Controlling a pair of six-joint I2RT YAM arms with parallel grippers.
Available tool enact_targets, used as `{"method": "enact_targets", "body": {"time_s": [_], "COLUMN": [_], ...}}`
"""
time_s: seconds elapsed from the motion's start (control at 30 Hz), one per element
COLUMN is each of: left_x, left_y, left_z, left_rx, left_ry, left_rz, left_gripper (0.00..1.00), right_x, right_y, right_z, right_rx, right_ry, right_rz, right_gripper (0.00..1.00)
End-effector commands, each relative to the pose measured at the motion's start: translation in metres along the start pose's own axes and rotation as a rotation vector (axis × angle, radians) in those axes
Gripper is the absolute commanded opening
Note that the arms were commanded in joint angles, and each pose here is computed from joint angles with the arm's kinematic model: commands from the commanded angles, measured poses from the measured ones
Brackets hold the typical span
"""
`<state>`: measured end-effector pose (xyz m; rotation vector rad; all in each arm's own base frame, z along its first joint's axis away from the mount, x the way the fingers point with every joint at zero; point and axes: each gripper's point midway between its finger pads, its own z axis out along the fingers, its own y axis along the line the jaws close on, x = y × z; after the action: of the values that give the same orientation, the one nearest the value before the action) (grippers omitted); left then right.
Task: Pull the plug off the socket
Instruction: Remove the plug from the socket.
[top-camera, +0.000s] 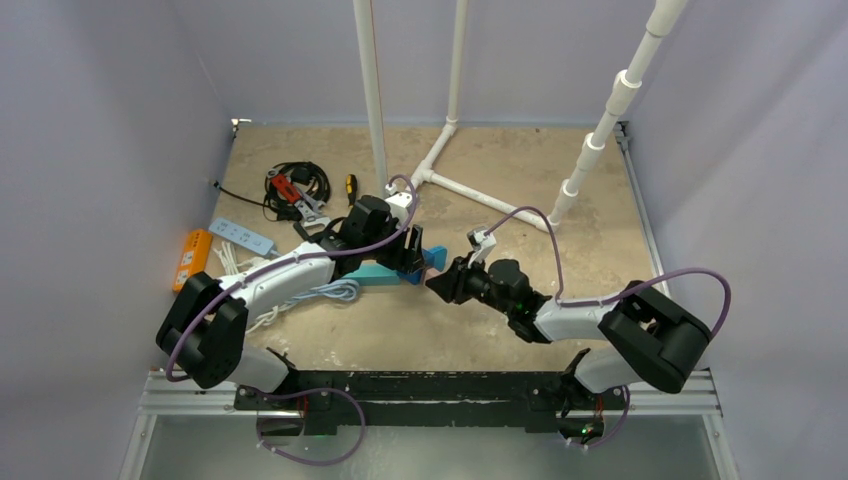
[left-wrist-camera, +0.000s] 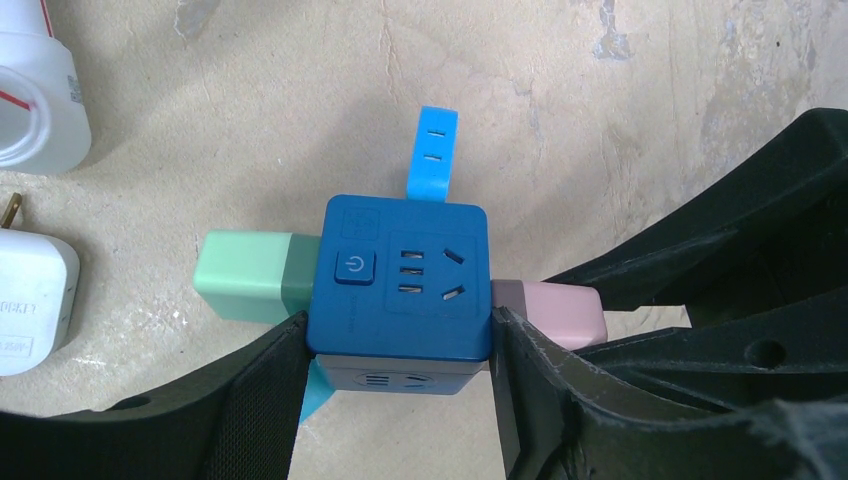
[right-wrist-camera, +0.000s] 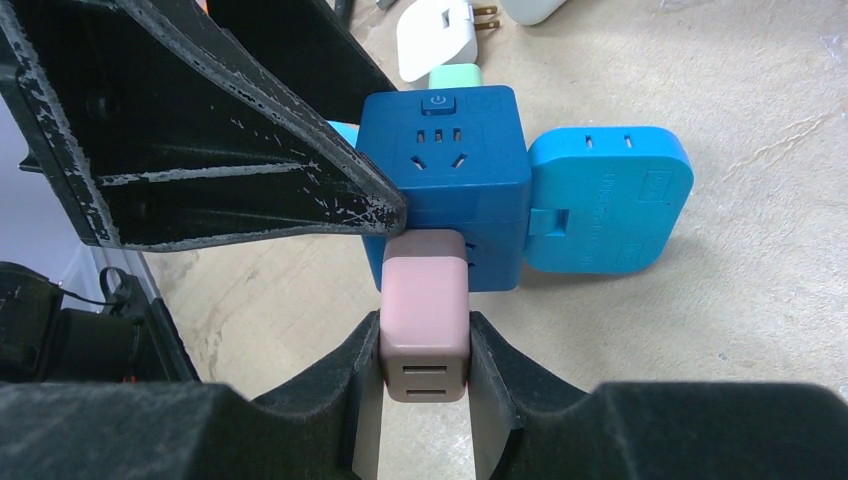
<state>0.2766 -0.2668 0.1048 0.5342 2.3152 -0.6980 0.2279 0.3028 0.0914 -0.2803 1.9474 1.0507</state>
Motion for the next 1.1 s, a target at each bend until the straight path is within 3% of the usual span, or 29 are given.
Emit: {"method": "enact_targets", "body": {"time_s": [0.0, 0.63, 1.07], "left_x": [-0.009, -0.005, -0.003], "left_y": [0.006, 0.005, 0.009], "left_z": [0.002, 0.004, 0.005], "left_rx": [-0.032, -0.027, -0.046], "left_ry": [-0.015, 0.006, 0.012], "left_rz": [0.008, 0.005, 0.009], "left_gripper": [0.00, 0.00, 0.00], "right_x": [-0.006, -0.019, -0.021], "right_y": [0.028, 0.028, 0.054], "right_z": [-0.002, 0.025, 0.011], "right_rx": [-0.119, 0.165, -0.044], "right_ry": [0.003, -0.032, 0.004], "right_rz": [0.016, 0.046, -0.002], "right_gripper": [0.00, 0.00, 0.00]}}
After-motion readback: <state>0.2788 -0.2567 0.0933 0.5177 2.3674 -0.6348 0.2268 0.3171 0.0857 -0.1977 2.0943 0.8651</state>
